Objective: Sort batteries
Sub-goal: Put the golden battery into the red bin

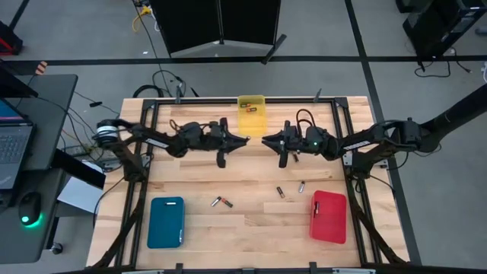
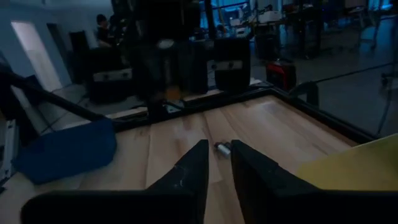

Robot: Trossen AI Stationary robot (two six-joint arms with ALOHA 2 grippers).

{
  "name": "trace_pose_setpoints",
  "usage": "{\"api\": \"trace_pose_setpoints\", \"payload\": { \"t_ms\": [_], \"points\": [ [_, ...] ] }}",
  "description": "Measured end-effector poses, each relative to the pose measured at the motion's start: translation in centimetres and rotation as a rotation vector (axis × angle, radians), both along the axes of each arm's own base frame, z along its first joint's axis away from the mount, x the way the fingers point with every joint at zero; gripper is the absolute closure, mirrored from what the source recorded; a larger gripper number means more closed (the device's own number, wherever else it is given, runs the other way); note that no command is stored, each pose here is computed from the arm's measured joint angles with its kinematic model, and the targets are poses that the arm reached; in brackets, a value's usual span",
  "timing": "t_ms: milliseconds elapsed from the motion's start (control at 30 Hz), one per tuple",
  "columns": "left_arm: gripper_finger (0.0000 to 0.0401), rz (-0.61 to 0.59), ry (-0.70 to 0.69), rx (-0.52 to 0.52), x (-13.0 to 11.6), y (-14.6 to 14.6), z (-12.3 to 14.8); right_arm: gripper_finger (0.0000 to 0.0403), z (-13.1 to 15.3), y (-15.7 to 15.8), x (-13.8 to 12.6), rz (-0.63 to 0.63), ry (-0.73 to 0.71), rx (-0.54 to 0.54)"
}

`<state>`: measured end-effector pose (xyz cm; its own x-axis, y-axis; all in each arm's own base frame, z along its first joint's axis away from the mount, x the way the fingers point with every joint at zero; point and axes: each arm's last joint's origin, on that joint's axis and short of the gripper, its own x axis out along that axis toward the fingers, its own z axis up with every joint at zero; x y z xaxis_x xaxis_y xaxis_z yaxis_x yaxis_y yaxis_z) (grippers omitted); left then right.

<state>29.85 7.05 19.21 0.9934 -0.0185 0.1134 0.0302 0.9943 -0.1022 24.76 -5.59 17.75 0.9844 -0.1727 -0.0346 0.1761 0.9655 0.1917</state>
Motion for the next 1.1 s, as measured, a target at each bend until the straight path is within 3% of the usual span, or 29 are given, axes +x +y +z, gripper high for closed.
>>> {"api": "trace_pose_setpoints", "payload": {
  "t_ms": [233, 367, 500, 767, 1100],
  "points": [
    [0.0351, -0.047, -0.003, 0.07, 2.7, -0.1, -0.3, 0.0269, 0.3, -0.2, 0.0, -0.043, -0.044, 0.045],
    [0.0351, -0.043, 0.011, 0.143, 3.0, -0.1, -0.4, 0.0247, 0.4, -0.2, 0.0, -0.035, -0.059, 0.075],
    [0.0351, -0.042, 0.035, 0.151, 3.1, 0.0, -0.6, 0.0236, 0.5, -0.1, 0.0, -0.012, -0.065, 0.066],
    [0.0351, -0.047, 0.012, 0.009, 3.5, 0.2, 0.2, 0.0237, 1.6, 1.0, 0.1, 0.137, -0.171, 0.004],
    [0.0351, -0.096, 0.005, -0.022, 4.9, -0.2, 1.7, 0.0237, 2.0, 1.4, 0.1, 0.138, -0.209, -0.033]
  ]
}}
